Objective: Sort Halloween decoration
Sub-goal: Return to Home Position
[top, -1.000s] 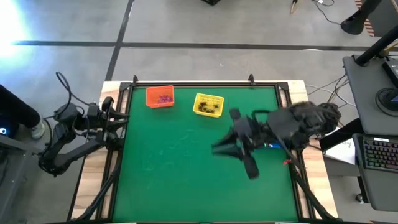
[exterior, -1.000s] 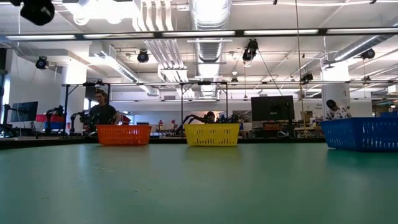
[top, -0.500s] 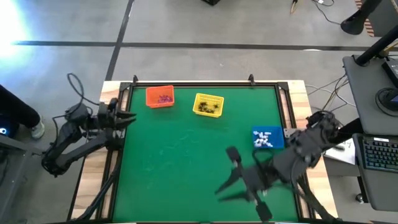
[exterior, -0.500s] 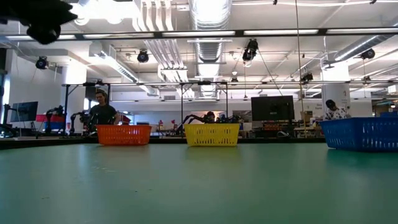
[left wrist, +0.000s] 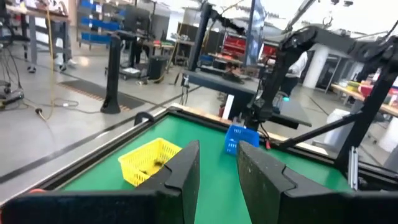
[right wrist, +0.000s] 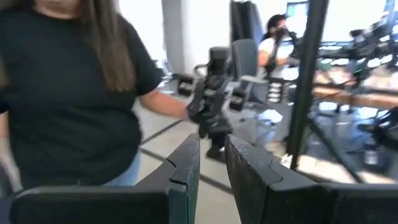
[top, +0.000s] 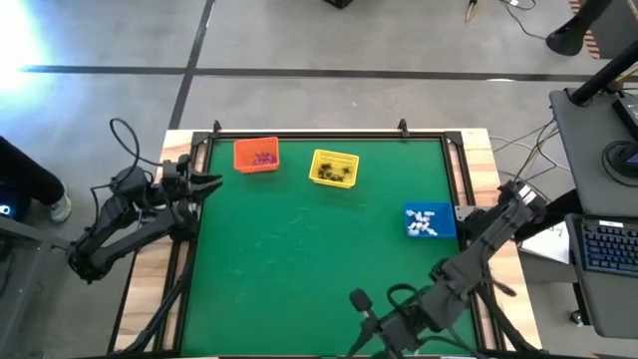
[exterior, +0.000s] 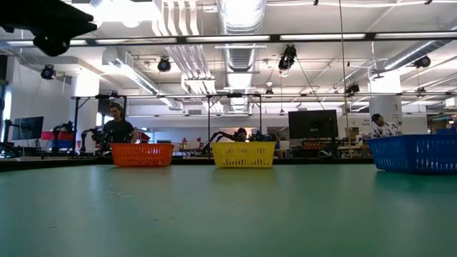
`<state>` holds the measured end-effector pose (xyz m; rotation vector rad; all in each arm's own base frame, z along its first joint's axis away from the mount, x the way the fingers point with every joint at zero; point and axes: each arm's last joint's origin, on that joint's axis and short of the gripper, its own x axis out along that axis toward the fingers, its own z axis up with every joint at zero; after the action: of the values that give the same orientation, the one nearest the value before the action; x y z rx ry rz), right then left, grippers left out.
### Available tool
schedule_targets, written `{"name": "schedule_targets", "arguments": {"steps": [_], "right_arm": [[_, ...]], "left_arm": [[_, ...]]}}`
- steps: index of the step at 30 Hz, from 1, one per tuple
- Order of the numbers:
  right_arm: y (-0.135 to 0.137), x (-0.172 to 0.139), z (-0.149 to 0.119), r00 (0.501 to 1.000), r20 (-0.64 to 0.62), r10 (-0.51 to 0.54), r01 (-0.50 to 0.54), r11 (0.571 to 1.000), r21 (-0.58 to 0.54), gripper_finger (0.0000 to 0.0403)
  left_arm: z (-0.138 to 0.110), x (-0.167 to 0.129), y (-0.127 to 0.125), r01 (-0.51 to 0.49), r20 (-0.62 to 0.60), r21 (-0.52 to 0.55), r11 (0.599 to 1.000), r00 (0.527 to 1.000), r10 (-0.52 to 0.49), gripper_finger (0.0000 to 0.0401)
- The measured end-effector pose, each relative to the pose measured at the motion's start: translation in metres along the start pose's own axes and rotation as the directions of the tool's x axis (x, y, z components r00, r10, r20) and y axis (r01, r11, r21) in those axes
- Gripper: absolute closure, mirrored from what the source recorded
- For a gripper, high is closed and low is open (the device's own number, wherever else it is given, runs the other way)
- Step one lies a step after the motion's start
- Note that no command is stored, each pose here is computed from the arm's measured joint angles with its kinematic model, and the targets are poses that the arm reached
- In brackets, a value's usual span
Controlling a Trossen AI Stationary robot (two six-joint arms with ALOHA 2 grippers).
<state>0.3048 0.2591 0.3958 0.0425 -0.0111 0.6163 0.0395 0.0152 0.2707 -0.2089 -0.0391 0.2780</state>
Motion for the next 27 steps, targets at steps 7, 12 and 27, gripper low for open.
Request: {"name": "schedule_targets", "arguments": {"steps": [7,12,27], "right_arm": [[-0.007,-0.051,-0.038,0.992,0.117,0.038,-0.043,0.998,0.038,0.0325],[-0.012,-0.103,-0.054,0.982,0.184,0.04,-0.046,0.999,0.029,0.033],[-0.024,-0.211,-0.128,0.989,0.141,0.042,-0.053,0.996,0.076,0.0326]], "left_arm": [[-0.001,0.001,0.001,-0.001,-0.003,-0.001,1.0,1.0,0.001,0.0313],[-0.001,0.001,0.001,-0.001,-0.004,0.007,1.0,1.0,0.002,0.0313],[-0.004,0.003,0.009,-0.228,0.033,0.005,0.974,0.973,0.227,0.0313]]}}
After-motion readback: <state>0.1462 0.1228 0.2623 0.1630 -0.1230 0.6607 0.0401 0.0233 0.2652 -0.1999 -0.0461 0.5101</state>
